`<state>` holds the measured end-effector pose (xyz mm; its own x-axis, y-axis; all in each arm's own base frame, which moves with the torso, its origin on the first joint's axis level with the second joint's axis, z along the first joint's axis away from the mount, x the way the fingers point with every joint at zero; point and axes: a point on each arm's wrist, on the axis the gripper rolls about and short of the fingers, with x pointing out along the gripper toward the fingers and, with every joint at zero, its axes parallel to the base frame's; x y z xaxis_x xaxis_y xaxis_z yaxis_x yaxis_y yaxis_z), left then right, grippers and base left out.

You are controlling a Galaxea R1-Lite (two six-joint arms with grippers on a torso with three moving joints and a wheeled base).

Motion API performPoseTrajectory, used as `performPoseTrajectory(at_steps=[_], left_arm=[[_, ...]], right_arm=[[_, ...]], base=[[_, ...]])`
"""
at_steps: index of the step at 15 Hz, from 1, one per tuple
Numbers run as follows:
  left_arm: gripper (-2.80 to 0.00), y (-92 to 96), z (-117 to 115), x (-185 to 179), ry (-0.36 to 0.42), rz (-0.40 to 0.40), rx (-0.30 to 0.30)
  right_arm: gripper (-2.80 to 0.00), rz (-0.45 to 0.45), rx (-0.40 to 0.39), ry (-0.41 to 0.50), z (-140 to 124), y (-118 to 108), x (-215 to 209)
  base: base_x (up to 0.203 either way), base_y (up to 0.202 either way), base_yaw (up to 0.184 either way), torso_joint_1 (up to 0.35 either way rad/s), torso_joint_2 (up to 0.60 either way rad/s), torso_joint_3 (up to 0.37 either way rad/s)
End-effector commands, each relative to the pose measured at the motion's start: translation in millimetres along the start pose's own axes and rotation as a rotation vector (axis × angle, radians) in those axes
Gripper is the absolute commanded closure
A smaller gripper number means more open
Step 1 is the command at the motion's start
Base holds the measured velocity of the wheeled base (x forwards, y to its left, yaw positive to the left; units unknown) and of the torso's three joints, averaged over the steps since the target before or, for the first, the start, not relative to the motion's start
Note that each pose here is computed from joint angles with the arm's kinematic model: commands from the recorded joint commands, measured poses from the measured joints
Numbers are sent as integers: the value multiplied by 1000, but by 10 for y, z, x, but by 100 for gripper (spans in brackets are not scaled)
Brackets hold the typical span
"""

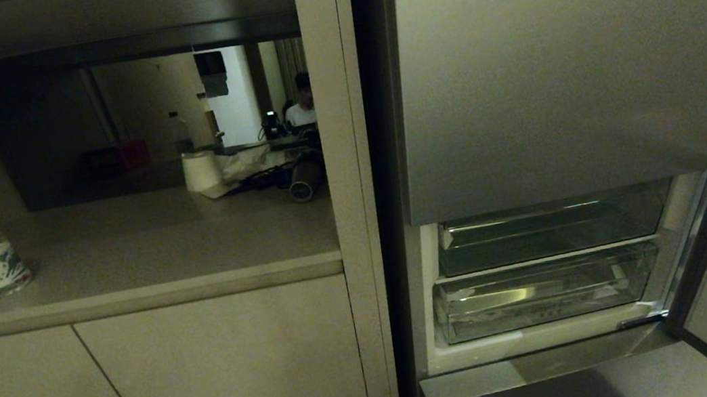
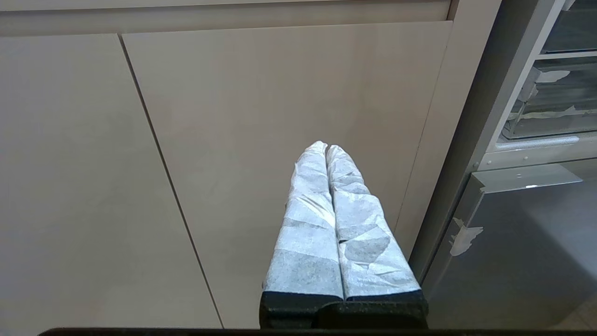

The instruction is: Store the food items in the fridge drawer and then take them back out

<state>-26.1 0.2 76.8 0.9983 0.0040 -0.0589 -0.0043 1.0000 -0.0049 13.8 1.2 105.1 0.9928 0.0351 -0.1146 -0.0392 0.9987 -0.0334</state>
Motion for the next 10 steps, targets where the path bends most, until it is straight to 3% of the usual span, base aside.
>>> performPoseTrajectory(at_steps=[1,3,10], left_arm=[[0,0,0,0,1,1,-1],[0,0,0,0,1,1,-1],[0,0,0,0,1,1,1]], right_arm=[[0,-26,-54,-124,-241,19,-244],[0,-38,-93,-184,-311,19,-315],[0,-39,-73,-162,-337,15,-309]], base=[[0,0,0,0,0,0],[0,0,0,0,0,0],[0,0,0,0,0,0]])
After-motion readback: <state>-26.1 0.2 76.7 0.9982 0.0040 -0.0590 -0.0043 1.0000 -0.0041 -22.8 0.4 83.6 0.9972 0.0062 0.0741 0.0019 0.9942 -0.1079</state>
